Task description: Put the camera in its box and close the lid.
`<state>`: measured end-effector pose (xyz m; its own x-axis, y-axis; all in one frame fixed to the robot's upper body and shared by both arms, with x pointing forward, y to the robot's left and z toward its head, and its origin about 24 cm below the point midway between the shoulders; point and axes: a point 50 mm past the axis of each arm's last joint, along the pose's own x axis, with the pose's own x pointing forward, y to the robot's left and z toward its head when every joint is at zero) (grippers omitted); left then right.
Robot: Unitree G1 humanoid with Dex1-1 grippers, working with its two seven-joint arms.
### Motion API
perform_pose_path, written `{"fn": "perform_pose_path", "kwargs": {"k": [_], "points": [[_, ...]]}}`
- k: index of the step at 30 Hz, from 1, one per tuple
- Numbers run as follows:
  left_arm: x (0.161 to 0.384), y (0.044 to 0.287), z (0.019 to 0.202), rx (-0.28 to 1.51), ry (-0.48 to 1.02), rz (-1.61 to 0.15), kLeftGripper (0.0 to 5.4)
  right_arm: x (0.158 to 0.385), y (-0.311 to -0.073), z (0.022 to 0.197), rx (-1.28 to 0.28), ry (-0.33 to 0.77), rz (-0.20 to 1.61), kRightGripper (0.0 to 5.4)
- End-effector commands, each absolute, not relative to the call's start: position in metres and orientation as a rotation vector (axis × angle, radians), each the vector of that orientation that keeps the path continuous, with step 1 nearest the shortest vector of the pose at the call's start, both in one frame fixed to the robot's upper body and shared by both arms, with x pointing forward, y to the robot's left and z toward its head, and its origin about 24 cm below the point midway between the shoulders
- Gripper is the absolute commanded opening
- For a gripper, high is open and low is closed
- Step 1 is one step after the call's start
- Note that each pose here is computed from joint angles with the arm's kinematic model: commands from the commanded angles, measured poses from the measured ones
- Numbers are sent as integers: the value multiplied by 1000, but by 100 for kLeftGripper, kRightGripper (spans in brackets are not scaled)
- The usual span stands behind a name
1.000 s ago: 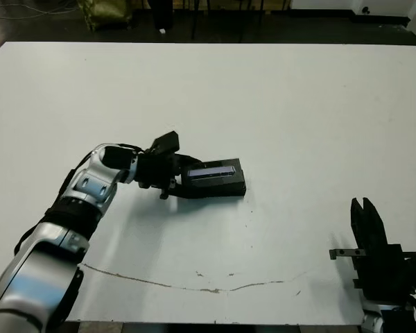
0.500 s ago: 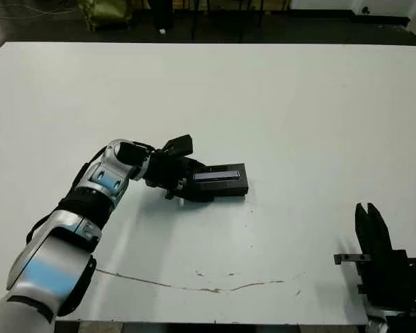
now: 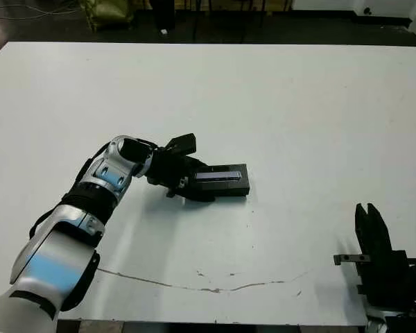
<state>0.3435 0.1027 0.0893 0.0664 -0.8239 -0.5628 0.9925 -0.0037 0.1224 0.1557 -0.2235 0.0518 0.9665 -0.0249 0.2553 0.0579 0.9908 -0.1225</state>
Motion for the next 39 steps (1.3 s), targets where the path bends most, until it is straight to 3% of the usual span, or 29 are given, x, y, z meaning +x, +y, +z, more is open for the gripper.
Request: {"fn": "perform_pose_path", "kwargs": {"k": [1, 14, 27, 39], "points": [[339, 96, 80, 590, 422, -1506, 255, 152, -224, 48, -130, -231, -50, 0], [337, 97, 84, 712, 356, -1525, 539, 153, -223, 49, -133, -235, -42, 0], [335, 104, 80, 720, 324, -1515, 539, 154, -222, 48, -111, -224, -42, 0], [333, 115, 92, 523, 215, -1447, 539, 154, -219, 50, -127, -220, -28, 0]]}}
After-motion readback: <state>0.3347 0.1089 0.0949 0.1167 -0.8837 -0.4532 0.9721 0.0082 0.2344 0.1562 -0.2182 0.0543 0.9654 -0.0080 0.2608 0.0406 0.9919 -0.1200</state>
